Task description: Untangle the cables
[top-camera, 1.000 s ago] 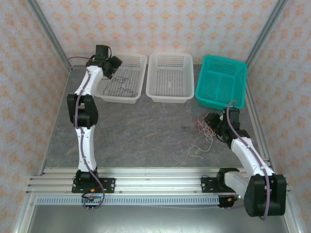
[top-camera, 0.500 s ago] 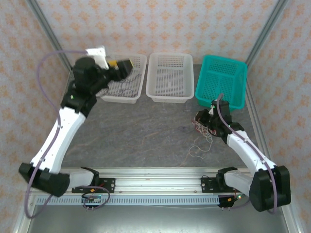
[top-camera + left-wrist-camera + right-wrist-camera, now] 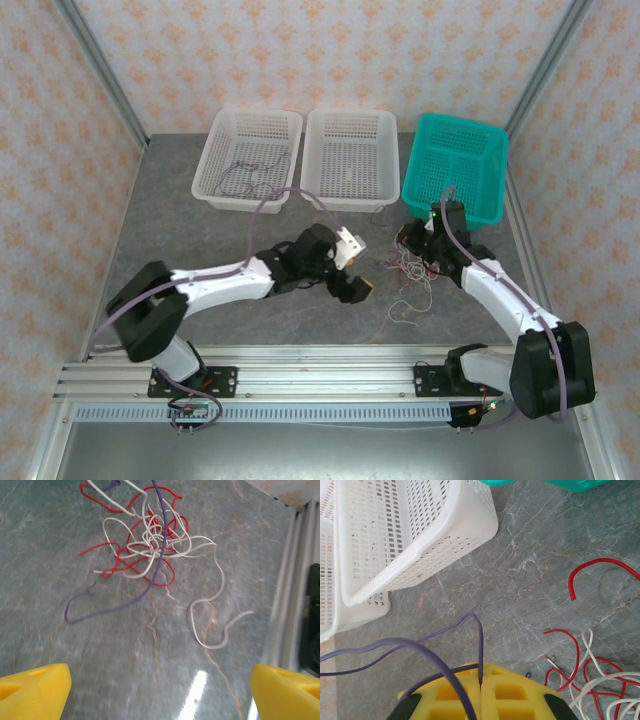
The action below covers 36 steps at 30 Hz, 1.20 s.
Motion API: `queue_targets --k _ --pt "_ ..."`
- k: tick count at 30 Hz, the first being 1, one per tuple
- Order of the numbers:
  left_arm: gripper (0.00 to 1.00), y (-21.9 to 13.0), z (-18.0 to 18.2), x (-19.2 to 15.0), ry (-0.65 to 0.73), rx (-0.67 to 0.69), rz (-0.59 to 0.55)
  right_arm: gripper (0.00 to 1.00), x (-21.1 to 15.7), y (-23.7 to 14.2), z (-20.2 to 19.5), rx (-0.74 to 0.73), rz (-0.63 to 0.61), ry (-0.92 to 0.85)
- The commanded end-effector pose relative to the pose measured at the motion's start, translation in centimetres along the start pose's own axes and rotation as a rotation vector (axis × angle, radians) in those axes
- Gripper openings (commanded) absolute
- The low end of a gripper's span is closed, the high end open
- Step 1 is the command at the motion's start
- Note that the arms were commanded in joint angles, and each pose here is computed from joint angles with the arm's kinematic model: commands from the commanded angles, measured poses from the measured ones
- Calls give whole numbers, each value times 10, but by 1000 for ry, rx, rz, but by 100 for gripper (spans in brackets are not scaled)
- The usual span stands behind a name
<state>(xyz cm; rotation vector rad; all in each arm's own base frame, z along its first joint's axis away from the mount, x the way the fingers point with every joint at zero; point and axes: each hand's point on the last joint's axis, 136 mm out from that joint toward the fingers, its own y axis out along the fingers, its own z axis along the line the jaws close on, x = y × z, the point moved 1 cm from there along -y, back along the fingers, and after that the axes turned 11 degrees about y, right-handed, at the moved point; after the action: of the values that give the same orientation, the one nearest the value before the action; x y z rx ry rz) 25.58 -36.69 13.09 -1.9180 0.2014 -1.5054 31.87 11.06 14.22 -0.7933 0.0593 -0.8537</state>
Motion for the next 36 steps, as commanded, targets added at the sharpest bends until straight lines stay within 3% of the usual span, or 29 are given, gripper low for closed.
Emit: queue_targets --k 1,6,9,11,13,17,20,22,24,28,36 --pt "94 19 13 49 125 104 -122 0 6 -7 15 43 -23 9" --pt "95 51 31 63 77 173 -174 0 6 -9 15 35 -28 18" --pt "87 60 38 74 27 190 -208 0 4 -8 12 19 -19 33" --pt "74 73 40 69 -10 179 -199 0 4 -7 9 10 -19 40" --pt "53 77 38 69 -31 158 -192 0 4 -6 2 -15 -29 51" --pt "0 68 40 69 -95 126 -206 1 9 -3 -12 -64 -75 73" --pt "0 37 39 89 -180 66 -282 10 13 0 -32 -142 -120 42" --pt "0 9 37 105 -225 38 -336 24 14 3 -48 -206 -143 15" --pt "0 -23 39 121 -244 52 -378 29 12 9 -66 -271 -146 5" --pt "0 -83 54 141 -282 149 -424 34 6 22 -89 -318 -143 19" --pt "0 -204 99 189 -384 319 -635 40 -3 42 -109 -380 -89 39"
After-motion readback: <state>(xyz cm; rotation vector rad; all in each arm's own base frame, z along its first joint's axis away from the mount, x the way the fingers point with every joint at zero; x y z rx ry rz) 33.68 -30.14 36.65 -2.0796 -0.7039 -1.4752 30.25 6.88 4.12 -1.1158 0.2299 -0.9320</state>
